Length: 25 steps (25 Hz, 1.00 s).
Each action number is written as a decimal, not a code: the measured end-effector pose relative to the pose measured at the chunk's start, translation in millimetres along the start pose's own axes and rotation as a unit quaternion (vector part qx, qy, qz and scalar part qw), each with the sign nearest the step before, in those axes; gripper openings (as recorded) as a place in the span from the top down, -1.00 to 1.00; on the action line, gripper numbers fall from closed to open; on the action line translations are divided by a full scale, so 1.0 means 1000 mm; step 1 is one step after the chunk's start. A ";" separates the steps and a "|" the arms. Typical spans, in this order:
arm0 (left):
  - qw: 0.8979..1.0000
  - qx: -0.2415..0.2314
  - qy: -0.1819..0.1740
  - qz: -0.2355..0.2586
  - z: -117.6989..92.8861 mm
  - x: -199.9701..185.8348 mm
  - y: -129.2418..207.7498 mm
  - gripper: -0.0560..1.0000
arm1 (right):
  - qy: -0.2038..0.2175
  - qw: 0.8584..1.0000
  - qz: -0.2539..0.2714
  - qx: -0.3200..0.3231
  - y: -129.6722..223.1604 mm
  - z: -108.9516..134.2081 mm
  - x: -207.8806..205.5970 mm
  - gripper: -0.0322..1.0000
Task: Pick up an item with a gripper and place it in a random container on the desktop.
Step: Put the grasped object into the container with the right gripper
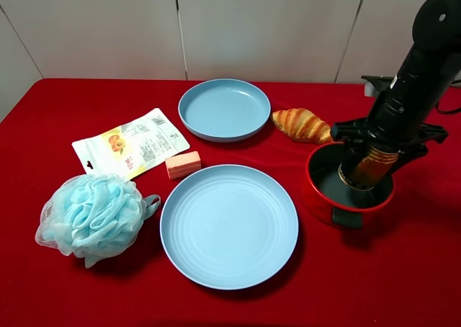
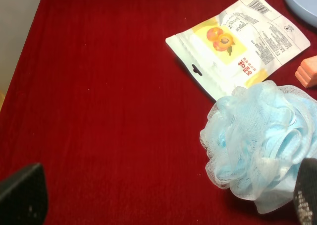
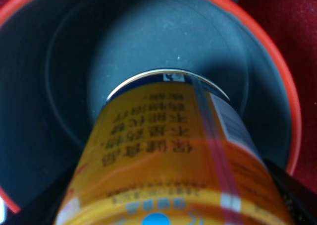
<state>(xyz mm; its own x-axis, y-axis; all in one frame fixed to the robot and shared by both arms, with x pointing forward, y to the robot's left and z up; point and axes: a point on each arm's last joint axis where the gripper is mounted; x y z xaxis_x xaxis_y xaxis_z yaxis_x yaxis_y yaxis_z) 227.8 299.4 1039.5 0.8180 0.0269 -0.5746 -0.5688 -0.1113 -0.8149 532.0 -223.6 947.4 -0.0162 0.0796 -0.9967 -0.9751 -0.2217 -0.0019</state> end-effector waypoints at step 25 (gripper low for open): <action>1.000 0.000 0.000 0.000 0.000 0.000 0.000 -0.99 | -0.008 1.000 0.006 0.007 -0.004 0.001 0.012 -0.40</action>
<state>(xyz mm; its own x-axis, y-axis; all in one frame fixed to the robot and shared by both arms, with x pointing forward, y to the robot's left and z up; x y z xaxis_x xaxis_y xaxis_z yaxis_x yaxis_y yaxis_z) 227.8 299.4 1039.5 0.8180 0.0269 -0.5746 -0.5688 -0.1113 -0.8149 535.7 -221.3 935.7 -0.0315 0.0927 -0.9952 -0.9778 -0.2093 0.0114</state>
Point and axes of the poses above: a point on each arm's last joint axis where the gripper is mounted, x pointing out along that axis toward the gripper, z along the wrist's bending axis when the last joint is at zero, y = z × x, and after that the axes turned 7 degrees about -x, right-handed
